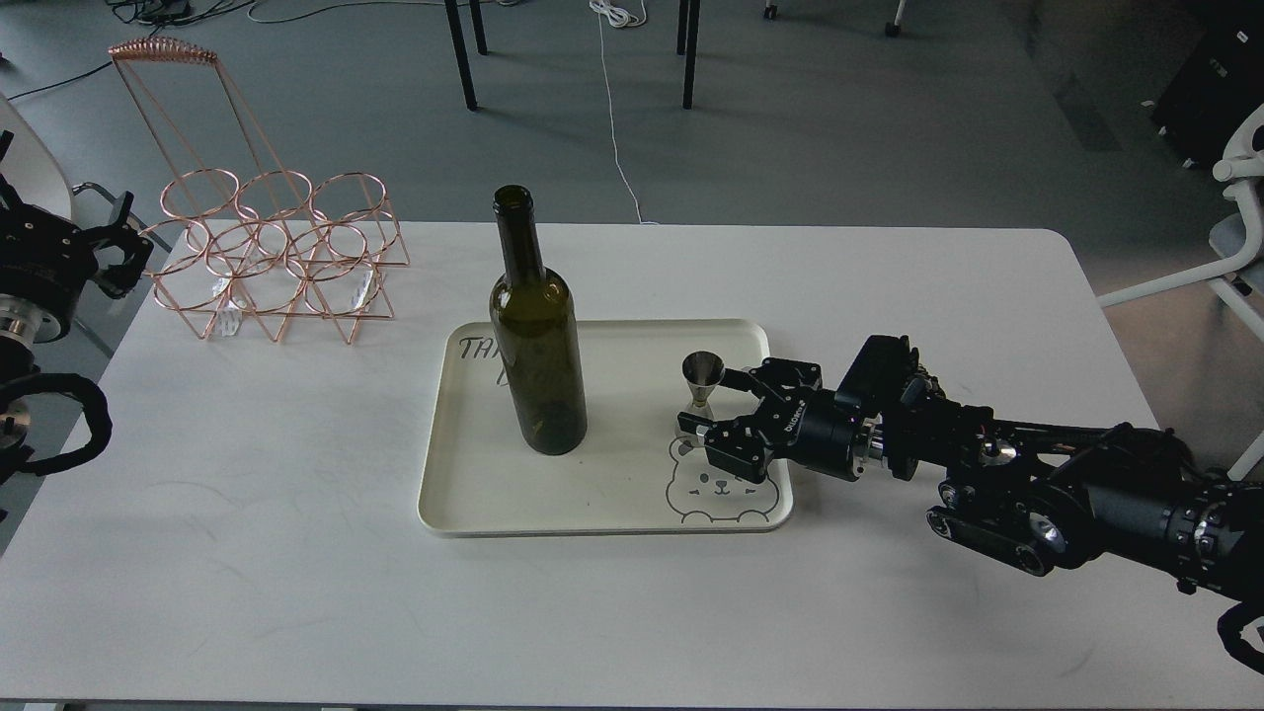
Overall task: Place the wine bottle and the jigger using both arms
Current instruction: 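Reach the right gripper to the metal jigger and grasp it, then carry the jigger off the tray and set it on the table beside the right arm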
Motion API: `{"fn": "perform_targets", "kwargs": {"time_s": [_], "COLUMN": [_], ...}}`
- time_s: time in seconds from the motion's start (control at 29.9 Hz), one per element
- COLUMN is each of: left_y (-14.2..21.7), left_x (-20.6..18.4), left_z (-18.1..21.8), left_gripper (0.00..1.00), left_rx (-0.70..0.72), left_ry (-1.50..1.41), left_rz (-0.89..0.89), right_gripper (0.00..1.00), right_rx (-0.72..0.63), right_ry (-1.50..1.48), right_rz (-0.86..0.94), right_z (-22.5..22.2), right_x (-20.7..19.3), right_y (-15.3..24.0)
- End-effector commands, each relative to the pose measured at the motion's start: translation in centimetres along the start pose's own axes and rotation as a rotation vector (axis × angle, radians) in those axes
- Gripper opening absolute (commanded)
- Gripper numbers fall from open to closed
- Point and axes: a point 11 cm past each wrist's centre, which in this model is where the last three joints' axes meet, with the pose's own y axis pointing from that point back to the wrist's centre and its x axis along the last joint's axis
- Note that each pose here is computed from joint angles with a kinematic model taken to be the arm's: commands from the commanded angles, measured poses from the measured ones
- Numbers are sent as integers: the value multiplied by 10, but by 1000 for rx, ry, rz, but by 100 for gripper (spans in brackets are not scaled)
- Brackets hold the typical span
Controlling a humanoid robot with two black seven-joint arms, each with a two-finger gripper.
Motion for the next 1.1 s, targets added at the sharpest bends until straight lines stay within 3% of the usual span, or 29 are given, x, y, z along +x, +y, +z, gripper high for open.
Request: {"fn": "perform_targets", "kwargs": {"time_s": [0.0,0.23,0.57,0.7,1.07], "left_y": [0,0,0,0,0], "left_x": [1,1,0,0,2], "left_z": [3,1,2,2,9], "left_gripper": [98,98,98,98,98], "left_rx": [-4,0,-2,-2,-9], "left_ry": [-5,-4,-4,-5,-16], "left_rz": [2,0,0,-1,3], "right_gripper": [57,47,13,4,2], "right_rx": [-3,-14,-13,-13,-57], "right_ry": [7,30,29,29,65], "right_rz": [1,16,17,17,52], "right_z": [0,6,5,5,27], "right_x": [0,7,5,5,31], "right_y": [-4,-5,-4,-4,6]}}
